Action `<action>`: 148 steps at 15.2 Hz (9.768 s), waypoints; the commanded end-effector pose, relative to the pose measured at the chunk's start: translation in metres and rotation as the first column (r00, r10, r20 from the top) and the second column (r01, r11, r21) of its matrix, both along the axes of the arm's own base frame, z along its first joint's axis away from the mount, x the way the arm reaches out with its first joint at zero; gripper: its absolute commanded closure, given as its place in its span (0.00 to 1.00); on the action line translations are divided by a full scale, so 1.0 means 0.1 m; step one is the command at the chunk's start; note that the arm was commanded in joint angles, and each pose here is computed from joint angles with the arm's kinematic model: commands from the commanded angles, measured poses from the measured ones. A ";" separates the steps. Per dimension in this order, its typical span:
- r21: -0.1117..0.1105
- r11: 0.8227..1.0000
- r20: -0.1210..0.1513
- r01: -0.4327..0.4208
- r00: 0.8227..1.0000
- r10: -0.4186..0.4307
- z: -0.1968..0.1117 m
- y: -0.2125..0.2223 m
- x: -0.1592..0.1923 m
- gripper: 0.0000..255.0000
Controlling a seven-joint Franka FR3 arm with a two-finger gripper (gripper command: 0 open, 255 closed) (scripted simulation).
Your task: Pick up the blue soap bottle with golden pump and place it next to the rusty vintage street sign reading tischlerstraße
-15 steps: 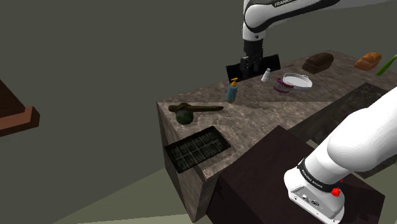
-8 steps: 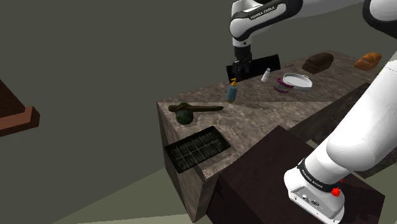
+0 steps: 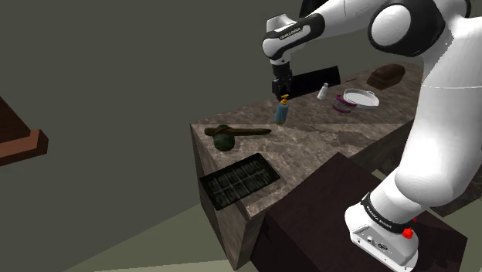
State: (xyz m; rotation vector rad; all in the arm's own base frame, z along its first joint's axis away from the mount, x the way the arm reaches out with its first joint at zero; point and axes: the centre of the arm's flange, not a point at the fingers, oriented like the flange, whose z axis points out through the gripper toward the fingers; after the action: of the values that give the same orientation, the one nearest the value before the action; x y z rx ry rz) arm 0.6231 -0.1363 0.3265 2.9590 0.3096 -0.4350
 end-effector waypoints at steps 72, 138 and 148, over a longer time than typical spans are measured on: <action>-0.007 0.999 -0.032 -0.038 0.999 0.038 1.36 -0.30 0.35 1.00; -0.007 0.999 -0.032 -0.038 0.999 0.038 -0.56 -2.70 -0.22 1.00; -0.007 0.999 -0.032 -0.038 0.999 0.038 -0.74 -2.70 -0.22 1.00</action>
State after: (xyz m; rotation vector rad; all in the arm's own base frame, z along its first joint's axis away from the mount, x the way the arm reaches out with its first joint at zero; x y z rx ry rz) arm 0.6007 -0.4061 0.2529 2.9362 0.3666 -0.4780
